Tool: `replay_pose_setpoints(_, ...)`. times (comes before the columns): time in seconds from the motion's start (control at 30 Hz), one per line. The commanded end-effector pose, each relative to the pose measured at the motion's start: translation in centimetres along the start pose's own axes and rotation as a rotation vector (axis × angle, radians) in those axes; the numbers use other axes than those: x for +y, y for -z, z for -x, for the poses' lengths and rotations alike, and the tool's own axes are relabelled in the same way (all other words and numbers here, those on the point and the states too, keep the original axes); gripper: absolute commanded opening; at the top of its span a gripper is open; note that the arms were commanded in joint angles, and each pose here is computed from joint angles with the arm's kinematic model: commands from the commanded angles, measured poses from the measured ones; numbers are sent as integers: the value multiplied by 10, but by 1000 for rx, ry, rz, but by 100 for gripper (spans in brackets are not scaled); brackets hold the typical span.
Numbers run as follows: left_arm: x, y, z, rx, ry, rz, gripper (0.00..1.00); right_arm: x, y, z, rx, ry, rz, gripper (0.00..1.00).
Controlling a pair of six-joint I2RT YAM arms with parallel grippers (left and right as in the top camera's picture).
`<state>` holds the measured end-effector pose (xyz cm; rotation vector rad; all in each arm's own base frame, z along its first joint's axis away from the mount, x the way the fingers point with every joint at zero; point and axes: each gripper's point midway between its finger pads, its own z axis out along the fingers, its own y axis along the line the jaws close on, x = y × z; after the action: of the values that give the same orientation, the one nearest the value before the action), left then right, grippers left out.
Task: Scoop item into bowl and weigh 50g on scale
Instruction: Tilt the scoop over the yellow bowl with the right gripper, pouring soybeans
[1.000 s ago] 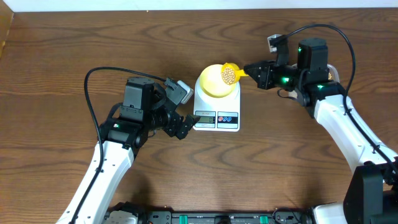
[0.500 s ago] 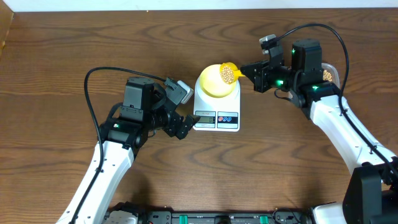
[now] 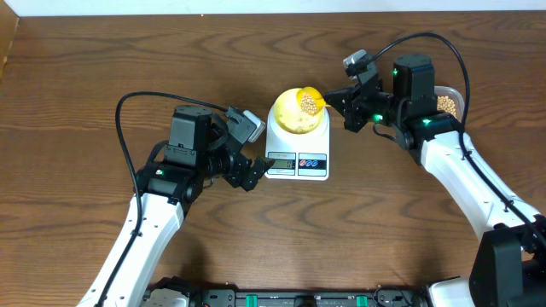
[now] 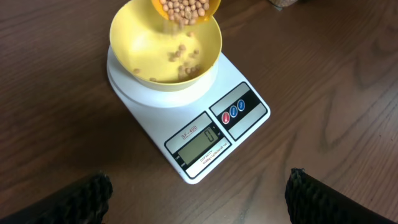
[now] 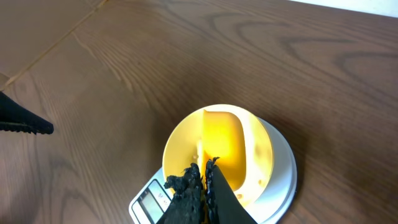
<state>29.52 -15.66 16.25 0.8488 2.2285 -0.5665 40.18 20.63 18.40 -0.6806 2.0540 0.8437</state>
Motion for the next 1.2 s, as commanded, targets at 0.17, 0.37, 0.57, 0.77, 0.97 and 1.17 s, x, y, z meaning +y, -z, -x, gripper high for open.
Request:
replay_pose_setpoints(0.17,1,2,0,-4,-3,9,91,4,-2,7,-13,80,7,1)
replay_pose_setpoints(0.37,1,2,0,-4,-3,9,91,0,-2,7,-11,86,-13,1)
replay_pose_setpoints(0.57,1,2,0,-4,-3,9,91,0,-2,7,-11,132,-13,1)
replay_pose_setpoints(0.77,1,2,0,-4,-3,9,91,0,-2,7,-11,146,-14,1)
replay_pose_setpoints(0.97,1,2,0,-4,-3,9,91,0,-2,7,-11,172,-13,1)
replay_pose_setpoints(1.17,1,2,0,-4,-3,9,91,0,-2,7,-10,209,-14,1)
